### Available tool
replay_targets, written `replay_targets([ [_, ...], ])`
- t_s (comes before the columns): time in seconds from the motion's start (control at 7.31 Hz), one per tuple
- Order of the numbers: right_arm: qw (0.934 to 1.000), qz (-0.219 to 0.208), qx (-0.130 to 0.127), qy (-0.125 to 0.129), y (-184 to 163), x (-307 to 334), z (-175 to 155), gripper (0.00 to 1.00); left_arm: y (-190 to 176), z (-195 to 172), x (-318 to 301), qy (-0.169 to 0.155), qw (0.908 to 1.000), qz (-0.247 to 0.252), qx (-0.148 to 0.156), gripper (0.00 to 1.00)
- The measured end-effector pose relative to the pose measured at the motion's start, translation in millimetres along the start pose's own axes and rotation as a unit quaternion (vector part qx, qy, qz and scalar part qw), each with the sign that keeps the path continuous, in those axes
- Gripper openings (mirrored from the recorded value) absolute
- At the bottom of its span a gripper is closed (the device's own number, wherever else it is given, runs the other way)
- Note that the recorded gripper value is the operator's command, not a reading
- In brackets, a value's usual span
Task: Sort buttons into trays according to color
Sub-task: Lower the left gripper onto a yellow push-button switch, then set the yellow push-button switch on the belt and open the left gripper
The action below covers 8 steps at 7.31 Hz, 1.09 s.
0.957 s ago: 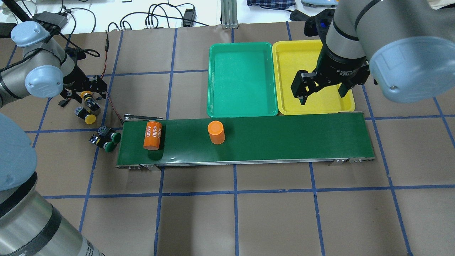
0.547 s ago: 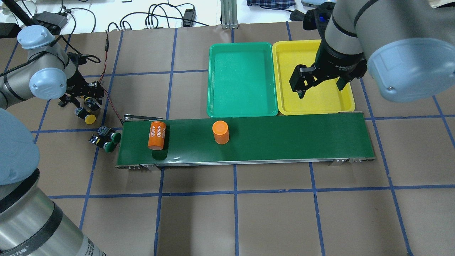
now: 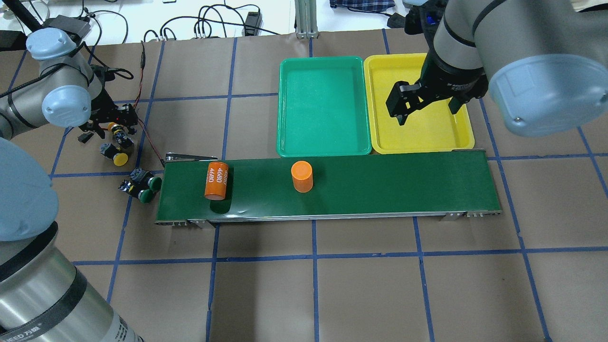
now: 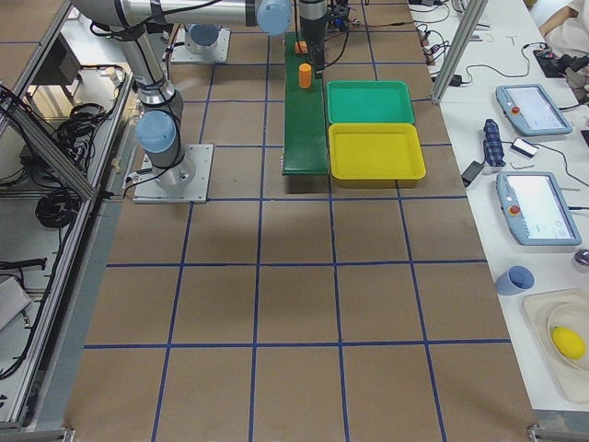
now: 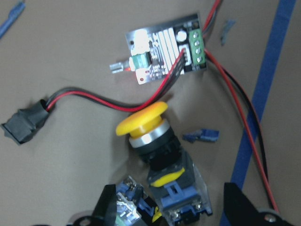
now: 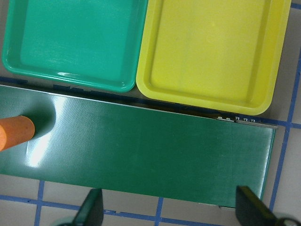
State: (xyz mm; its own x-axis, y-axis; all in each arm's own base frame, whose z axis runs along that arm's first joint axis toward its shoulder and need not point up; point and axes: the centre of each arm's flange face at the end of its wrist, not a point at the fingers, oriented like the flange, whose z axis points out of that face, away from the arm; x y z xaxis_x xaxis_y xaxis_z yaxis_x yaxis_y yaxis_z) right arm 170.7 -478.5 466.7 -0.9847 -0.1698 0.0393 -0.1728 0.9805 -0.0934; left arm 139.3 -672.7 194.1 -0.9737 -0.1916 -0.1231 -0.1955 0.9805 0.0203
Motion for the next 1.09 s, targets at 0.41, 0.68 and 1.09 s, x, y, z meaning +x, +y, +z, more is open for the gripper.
replay_targets([
  [0.41,1.0000,0.005,0.001,-0.003,0.0,-1.0,-0.1,1.00,-9.7,12.6,-0.5,0.001,1.0000,0.004,-0.003,0.60],
  [0.68,1.0000,0.007,0.001,-0.007,0.2,-1.9,-0.2,1.00,-12.1,17.1,-1.2,0.000,0.9999,0.008,-0.007,0.00],
  [1.09,0.9999,0.013,0.004,-0.008,-0.2,-2.5,-3.7,1.00,-12.0,17.4,-0.2,-0.001,0.9997,0.021,-0.010,0.00],
])
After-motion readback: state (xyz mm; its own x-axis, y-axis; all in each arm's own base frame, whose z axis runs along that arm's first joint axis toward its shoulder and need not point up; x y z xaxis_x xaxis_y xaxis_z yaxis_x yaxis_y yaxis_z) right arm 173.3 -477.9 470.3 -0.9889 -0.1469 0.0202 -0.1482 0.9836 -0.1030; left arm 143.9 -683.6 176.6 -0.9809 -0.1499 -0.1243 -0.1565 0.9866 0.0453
